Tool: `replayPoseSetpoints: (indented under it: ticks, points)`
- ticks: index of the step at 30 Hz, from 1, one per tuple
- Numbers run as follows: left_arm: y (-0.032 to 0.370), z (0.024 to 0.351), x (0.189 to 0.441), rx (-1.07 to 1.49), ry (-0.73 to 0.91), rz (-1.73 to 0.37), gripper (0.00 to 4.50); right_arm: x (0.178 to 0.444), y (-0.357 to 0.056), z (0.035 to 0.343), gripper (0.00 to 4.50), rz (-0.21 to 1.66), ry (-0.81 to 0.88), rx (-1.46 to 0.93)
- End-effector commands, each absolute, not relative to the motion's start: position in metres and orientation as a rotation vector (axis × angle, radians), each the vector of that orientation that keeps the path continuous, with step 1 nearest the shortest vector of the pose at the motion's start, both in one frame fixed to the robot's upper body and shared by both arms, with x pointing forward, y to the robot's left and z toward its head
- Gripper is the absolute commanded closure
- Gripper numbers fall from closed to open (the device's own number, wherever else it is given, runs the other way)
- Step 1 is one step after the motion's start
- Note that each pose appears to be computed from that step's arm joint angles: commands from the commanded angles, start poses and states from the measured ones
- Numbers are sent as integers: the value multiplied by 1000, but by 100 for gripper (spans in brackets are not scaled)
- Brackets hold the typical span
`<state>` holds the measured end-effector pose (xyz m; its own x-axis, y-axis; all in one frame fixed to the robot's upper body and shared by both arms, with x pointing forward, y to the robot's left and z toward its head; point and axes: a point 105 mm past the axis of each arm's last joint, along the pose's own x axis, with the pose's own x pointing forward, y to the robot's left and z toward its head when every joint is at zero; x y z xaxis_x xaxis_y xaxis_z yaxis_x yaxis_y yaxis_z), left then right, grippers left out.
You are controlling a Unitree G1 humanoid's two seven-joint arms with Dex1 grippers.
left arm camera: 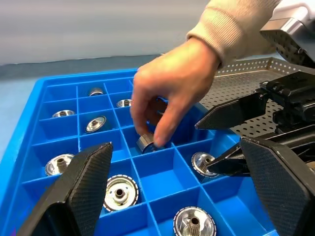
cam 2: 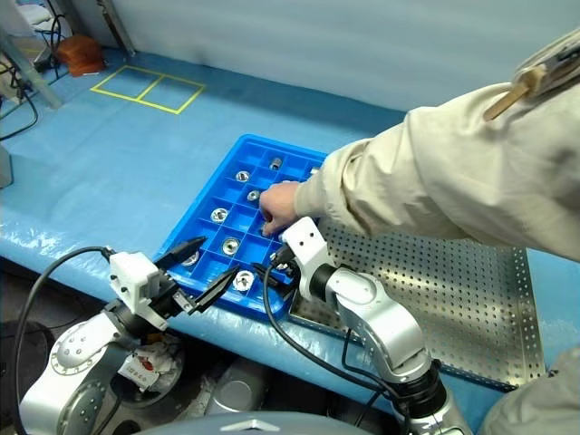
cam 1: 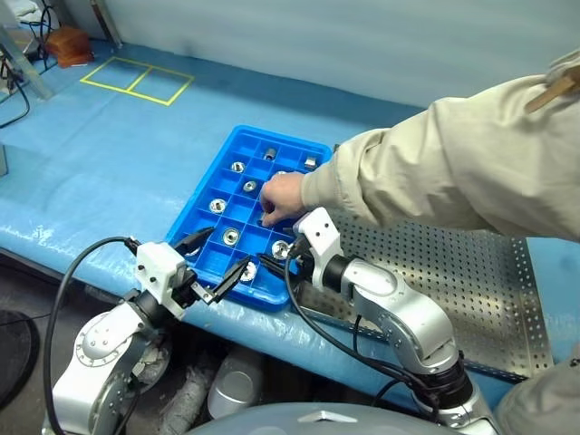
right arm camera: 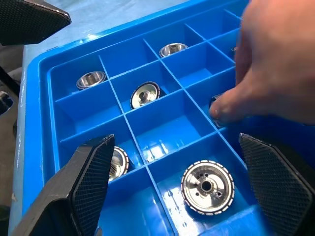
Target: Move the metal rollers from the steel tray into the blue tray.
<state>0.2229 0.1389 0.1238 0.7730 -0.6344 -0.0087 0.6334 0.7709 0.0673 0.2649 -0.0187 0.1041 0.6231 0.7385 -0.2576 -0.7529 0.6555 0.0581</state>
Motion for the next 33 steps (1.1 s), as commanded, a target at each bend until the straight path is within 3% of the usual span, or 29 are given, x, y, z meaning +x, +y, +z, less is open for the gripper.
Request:
replayPoseSetpoints:
  ticks: [1,33]
  points:
    - [136,130,222,66,-36,-707,0,262,-17,117,24,868,213,-51]
    - [133,127,221,56,-24,-732,0,260,-16,114,24,871,225,-65]
